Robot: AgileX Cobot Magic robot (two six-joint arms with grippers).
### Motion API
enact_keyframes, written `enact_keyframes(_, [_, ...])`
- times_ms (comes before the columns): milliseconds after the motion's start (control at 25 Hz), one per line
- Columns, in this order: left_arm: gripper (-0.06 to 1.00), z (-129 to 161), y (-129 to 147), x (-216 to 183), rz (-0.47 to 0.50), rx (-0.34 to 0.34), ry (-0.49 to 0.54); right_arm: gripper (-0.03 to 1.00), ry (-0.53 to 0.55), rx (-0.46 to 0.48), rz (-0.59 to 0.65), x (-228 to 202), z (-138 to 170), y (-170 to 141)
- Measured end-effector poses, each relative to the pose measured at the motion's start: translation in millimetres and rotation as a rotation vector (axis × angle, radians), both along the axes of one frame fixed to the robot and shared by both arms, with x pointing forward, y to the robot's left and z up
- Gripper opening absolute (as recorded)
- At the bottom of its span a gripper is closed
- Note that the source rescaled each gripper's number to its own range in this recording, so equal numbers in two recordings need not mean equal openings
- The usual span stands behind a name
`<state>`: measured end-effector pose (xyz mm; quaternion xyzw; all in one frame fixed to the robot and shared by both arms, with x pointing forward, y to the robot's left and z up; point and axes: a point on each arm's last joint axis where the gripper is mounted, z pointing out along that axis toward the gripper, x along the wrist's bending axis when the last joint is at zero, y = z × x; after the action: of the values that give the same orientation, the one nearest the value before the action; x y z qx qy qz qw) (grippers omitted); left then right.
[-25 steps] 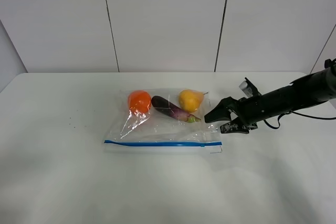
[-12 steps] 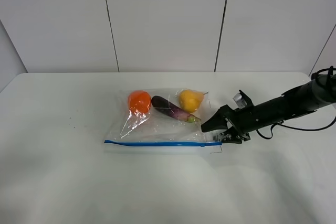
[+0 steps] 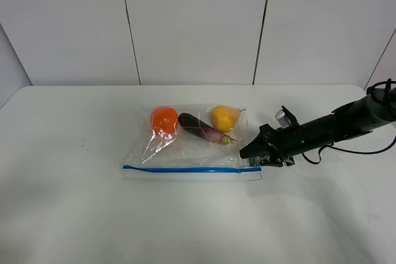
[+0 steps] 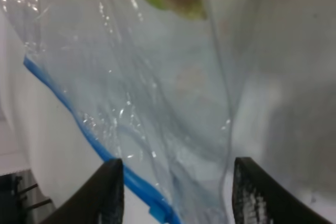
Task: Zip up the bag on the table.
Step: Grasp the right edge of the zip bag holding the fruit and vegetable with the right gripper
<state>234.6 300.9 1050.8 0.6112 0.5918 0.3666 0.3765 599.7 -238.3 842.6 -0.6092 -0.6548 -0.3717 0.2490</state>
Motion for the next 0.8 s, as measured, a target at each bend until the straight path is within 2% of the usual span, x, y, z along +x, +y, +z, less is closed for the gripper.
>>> enact_keyframes(560, [0.97, 0.0, 0.0, 0.0, 0.0, 0.0, 0.0, 0.49, -0.004, -0.003, 0.001, 0.2, -0.2, -0.2])
enact_keyframes(800, [0.97, 0.0, 0.0, 0.0, 0.0, 0.0, 0.0, 0.27, -0.006, -0.005, 0.005, 0.0, -0.3, -0.2])
